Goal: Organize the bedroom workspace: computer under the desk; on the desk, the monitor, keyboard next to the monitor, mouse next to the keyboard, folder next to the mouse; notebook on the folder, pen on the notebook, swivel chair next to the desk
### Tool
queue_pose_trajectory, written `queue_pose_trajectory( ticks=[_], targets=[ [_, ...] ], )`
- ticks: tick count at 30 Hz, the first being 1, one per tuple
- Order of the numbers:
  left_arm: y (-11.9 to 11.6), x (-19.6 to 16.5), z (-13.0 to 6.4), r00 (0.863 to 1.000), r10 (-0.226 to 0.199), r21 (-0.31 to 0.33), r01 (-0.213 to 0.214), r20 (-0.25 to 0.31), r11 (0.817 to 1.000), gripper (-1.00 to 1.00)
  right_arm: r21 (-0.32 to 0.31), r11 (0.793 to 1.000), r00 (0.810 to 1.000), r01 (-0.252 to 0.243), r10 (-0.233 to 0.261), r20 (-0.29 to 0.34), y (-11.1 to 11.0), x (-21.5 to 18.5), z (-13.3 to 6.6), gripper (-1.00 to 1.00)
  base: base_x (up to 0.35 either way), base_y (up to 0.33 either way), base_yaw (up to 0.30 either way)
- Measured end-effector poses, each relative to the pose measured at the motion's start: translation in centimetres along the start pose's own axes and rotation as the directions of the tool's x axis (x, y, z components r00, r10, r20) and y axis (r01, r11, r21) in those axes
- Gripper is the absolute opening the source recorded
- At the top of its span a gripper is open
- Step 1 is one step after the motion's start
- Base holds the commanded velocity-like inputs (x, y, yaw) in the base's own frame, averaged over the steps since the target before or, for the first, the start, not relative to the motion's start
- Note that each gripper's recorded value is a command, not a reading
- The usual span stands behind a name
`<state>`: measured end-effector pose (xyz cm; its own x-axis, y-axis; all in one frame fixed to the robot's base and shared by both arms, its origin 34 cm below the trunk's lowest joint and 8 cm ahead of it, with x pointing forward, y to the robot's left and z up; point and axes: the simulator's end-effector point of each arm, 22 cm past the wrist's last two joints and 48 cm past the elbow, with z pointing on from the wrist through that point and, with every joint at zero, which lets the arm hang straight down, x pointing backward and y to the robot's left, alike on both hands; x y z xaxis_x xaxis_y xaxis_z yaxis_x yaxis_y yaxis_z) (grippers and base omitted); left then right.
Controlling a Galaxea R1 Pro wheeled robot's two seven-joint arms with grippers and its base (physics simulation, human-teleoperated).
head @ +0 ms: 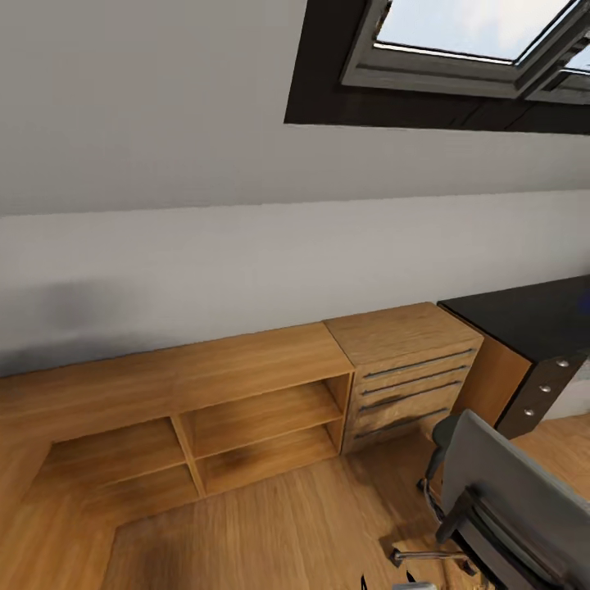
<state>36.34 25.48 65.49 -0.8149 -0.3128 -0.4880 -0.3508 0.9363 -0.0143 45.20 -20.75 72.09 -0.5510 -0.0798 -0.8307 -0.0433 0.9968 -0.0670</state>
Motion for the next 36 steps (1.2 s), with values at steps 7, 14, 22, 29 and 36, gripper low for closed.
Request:
queue_pose_trajectory(
  ticks=[7, 14, 22, 29, 36],
  targets=[
    [-0.01, 0.0, 0.0, 1.0, 0.0, 0.0, 0.0, 0.0, 1.0, 1.0, -0.001, 1.0, 1.0, 0.0, 0.0, 0.0, 0.04, -0.01, 0.0, 1.0, 0.0, 0.309, -0.296],
    [-0.02, 0.01, 0.0, 1.0, 0.0, 0.001, 0.0, 0.0, 1.0, 1.0, -0.002, 1.0, 1.0, 0.0, 0.0, 0.001, 0.05, -0.02, 0.0, 1.0, 0.0, 0.121, -0.298],
    [-0.02, 0.01, 0.0, 1.0, 0.0, 0.001, 0.0, 0.0, 1.0, 1.0, -0.001, 1.0, 1.0, 0.001, -0.001, 0.0, -0.03, 0.0, 0.0, 1.0, 0.0, 0.007, -0.299],
    [-0.03, 0.02, 0.0, 1.0, 0.001, 0.001, -0.001, -0.001, 1.0, 1.0, -0.001, 1.0, 1.0, 0.001, -0.001, 0.001, -0.05, -0.01, 0.01, 1.0, 0.0, 0.001, -0.299],
    [-0.03, 0.04, 0.0, 1.0, 0.001, 0.001, -0.001, -0.002, 1.0, 1.0, -0.001, 1.0, 1.0, 0.001, -0.001, 0.001, -0.05, -0.01, 0.01, 1.0, 0.0, 0.0, -0.299]
  ],
)
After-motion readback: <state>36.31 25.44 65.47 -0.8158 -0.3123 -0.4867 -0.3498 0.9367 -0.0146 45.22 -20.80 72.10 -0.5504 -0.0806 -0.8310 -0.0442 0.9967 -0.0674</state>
